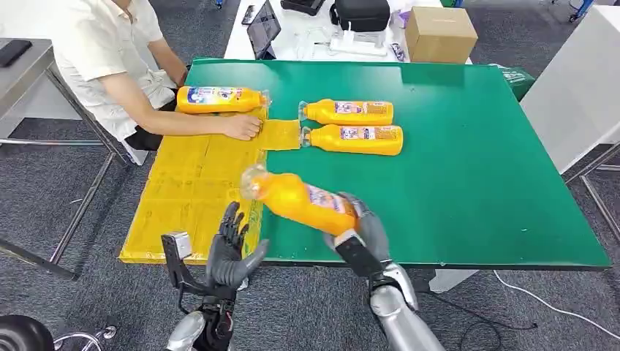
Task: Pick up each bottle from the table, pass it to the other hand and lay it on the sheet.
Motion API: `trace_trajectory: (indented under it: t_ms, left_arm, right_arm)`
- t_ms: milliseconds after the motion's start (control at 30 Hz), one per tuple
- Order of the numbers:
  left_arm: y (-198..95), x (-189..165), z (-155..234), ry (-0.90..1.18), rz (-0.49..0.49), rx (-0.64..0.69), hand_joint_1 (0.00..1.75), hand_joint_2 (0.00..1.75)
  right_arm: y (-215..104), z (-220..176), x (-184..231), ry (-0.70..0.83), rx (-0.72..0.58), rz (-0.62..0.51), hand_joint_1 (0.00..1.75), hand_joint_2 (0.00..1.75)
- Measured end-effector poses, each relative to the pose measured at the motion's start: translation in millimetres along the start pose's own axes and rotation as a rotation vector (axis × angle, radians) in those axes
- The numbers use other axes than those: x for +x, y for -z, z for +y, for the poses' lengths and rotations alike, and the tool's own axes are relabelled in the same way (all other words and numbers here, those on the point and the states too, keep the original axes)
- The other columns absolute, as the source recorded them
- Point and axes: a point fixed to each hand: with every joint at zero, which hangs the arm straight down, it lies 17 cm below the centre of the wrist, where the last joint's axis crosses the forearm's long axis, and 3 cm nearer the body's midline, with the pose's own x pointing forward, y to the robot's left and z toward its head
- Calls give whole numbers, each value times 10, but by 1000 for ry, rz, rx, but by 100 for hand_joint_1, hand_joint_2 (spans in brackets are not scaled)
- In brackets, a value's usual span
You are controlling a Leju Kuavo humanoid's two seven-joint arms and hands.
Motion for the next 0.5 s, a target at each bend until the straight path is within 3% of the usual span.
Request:
trace_trajectory:
  t_ms: [133, 300, 500]
  left_arm:
    - [-22, 77, -295, 23, -38, -97, 0, 175]
    - [-32, 75, -505, -34, -14, -169, 0, 175]
    - [10, 137, -537, -57, -25, -179, 0, 175]
  right_arm:
    - [18, 414, 218, 48, 122, -30, 175, 175]
    - [33, 774, 395, 91, 229, -65, 175, 175]
    - [65, 950, 488, 101, 280, -82, 175, 175]
